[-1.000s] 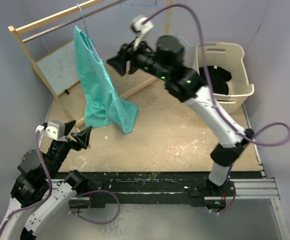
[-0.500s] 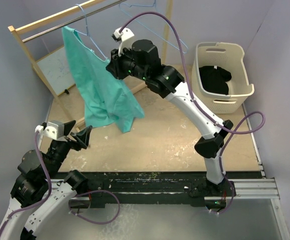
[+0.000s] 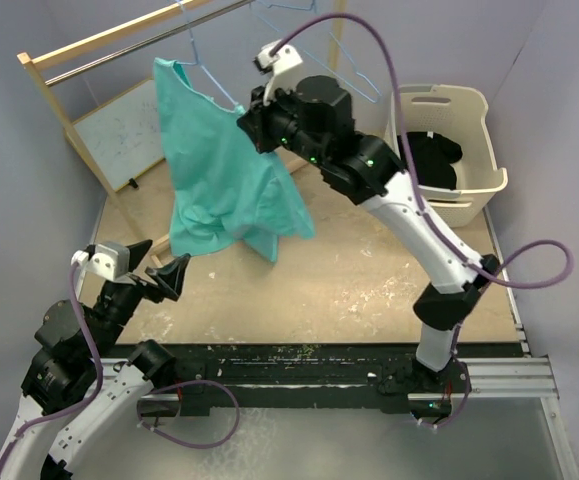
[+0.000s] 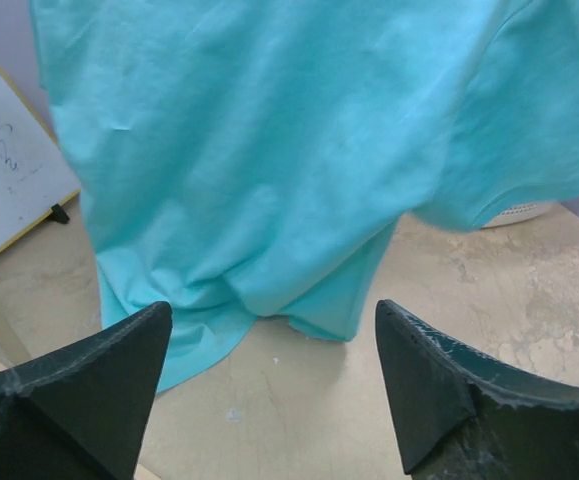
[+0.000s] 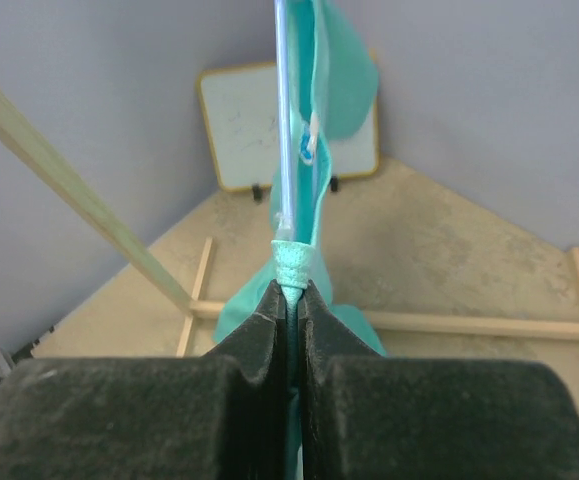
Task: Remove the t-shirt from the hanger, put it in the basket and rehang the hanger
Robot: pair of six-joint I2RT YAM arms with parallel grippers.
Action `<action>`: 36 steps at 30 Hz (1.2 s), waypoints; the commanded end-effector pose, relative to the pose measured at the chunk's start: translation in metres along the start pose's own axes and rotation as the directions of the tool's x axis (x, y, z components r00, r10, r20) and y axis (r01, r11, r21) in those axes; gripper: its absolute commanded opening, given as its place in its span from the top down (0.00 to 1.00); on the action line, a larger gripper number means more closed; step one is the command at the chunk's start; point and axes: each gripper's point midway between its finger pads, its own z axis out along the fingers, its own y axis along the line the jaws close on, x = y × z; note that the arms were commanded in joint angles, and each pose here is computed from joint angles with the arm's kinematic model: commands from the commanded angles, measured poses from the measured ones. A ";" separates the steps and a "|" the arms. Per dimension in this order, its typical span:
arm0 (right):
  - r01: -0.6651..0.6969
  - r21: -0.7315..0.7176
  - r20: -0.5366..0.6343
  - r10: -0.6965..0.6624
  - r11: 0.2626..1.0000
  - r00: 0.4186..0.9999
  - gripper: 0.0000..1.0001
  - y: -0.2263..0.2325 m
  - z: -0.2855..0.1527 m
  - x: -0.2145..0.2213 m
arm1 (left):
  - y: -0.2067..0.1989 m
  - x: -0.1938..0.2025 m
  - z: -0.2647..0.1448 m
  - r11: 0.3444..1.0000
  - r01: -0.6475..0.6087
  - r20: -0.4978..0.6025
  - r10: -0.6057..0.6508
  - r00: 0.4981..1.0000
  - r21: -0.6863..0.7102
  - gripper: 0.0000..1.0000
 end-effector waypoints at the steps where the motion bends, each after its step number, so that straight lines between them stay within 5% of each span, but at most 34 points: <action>1: -0.022 0.044 0.336 0.006 0.999 0.942 1.00 -0.016 -0.079 -0.114 | -0.014 -0.011 0.004 0.997 0.016 0.039 -0.019 0.999 0.070 0.10; 3: -0.032 0.059 0.360 0.008 0.998 0.933 1.00 -0.022 -0.091 -0.121 | -0.019 -0.011 0.005 0.995 0.013 0.032 -0.016 0.999 0.098 0.01; 13: -0.049 0.072 0.360 0.020 0.996 0.933 1.00 -0.032 -0.133 -0.114 | -0.035 -0.022 0.008 0.984 0.000 0.036 -0.006 0.999 0.178 0.01; 25: -0.041 -0.083 0.023 0.043 0.996 0.999 1.00 -0.015 -0.192 0.029 | -0.081 -0.101 0.048 0.918 -0.193 0.200 0.129 0.971 0.346 0.01; 36: -0.039 -0.365 0.010 0.046 0.930 0.999 1.00 0.024 -0.275 0.071 | -0.129 -0.102 0.083 0.779 -0.304 0.230 0.209 0.951 0.548 0.16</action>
